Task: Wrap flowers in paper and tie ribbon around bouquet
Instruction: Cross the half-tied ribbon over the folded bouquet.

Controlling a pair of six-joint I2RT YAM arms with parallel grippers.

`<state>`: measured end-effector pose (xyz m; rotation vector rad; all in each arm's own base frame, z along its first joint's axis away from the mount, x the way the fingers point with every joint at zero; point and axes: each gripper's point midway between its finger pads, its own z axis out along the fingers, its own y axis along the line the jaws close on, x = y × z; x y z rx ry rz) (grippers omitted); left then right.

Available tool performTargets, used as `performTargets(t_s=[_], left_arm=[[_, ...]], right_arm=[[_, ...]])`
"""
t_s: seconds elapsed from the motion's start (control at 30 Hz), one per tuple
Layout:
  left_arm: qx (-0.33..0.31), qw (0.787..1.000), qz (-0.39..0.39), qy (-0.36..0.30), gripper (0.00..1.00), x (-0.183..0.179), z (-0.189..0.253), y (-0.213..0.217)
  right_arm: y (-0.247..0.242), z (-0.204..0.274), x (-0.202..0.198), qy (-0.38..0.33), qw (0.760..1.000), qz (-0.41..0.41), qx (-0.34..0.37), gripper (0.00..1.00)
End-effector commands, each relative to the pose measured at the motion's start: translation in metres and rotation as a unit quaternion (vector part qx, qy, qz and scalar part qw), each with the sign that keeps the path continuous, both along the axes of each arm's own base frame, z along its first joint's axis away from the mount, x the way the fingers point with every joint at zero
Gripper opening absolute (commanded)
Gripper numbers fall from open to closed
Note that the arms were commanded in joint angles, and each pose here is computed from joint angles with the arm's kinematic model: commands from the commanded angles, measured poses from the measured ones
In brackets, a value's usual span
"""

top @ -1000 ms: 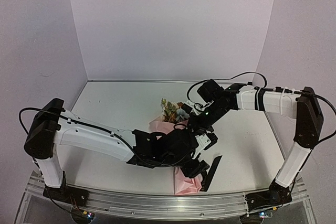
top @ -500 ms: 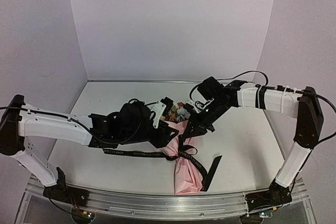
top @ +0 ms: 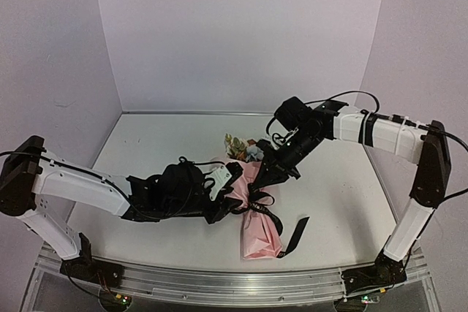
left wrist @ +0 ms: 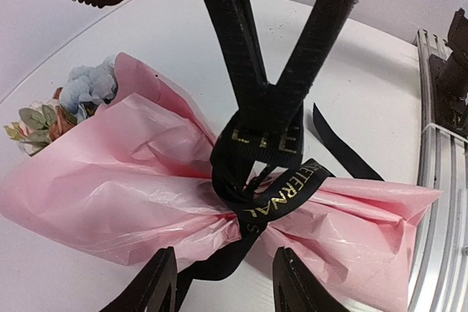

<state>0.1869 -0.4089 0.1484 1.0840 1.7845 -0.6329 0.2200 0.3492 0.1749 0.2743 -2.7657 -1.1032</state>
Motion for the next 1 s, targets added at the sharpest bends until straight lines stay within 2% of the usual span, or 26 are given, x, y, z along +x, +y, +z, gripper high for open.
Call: performTargets(t_s=[0.0,0.3,0.47,0.7,0.9,0.97], left_arm=[[-0.030,0.996,0.004,-0.085,0.46,0.016,0.032,-0.007],[-0.052,0.994,-0.071,-0.067,0.37,-0.010,0.040,-0.019],[-0.053,0.990,-0.100,-0.080,0.36,-0.029,0.039,-0.021],[-0.048,0.993,-0.063,-0.085,0.36,-0.018,0.037,-0.027],[-0.041,0.995,-0.006,-0.092,0.29,0.001,0.037,-0.024],[-0.040,0.995,-0.010,-0.095,0.28,0.001,0.038,-0.025]], right_arm=[[0.005,0.014,-0.004,0.034,0.999,-0.031,-0.006,0.00],[0.011,0.003,0.001,0.063,0.994,-0.079,-0.040,0.00],[0.017,0.002,0.002,0.074,0.991,-0.097,-0.049,0.00],[0.020,-0.006,0.002,0.081,0.988,-0.114,-0.068,0.00],[0.022,-0.010,-0.001,0.083,0.987,-0.118,-0.076,0.00],[0.022,-0.012,-0.001,0.084,0.986,-0.119,-0.079,0.00]])
